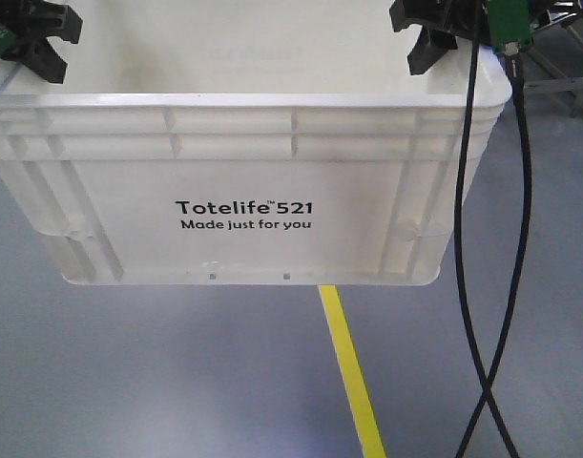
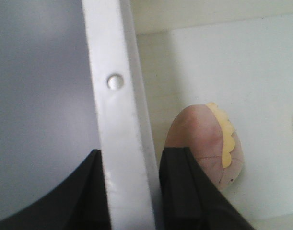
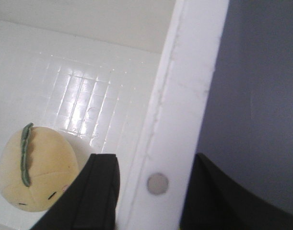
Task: Place moving items into box and shelve
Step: 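Hold the crate with both grippers while the base drives away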
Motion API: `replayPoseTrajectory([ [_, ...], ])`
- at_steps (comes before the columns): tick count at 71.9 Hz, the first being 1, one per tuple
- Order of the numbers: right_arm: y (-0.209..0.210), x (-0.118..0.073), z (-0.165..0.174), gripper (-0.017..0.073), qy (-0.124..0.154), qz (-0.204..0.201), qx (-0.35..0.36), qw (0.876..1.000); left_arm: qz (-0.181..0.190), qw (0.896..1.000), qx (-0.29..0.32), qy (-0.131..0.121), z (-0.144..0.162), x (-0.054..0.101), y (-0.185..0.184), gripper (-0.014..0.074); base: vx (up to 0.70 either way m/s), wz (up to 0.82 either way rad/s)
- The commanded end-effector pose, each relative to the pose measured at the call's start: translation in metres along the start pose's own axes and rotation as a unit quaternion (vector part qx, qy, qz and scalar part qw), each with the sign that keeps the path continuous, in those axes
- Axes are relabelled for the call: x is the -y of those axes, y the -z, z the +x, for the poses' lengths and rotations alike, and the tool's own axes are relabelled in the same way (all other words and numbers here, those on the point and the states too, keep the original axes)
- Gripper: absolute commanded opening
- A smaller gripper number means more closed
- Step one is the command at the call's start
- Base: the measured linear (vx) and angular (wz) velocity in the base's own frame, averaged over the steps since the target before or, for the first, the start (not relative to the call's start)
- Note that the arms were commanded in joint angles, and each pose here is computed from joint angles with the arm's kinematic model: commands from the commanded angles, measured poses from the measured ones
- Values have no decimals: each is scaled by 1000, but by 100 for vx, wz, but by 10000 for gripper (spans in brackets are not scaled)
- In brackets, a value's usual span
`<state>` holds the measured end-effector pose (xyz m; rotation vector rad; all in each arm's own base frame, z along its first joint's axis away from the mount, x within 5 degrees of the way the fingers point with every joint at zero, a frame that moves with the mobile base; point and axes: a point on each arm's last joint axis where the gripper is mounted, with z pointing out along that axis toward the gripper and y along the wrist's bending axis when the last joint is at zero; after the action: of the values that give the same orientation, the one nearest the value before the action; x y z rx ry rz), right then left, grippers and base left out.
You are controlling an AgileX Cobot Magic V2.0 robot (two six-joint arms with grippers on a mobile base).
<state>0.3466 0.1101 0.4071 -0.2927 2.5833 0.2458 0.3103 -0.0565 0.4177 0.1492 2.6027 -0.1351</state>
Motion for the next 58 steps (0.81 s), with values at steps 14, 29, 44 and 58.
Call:
replayPoseTrajectory([
  [14,40,-5,-3,-3,15,-13,65,998,12,995,97,-5,-7,3,34,-1,49,-37],
  [29,40,-5,-3,-3,15,-13,65,998,12,995,97,-5,-7,3,34,-1,48,-39],
  [44,40,-5,-3,-3,15,-13,65,998,12,995,97,-4,-7,3,34,-1,46,-46],
  [58,40,-5,-3,-3,15,-14,65,998,11,995,97,-5,-7,3,34,-1,45,-56],
])
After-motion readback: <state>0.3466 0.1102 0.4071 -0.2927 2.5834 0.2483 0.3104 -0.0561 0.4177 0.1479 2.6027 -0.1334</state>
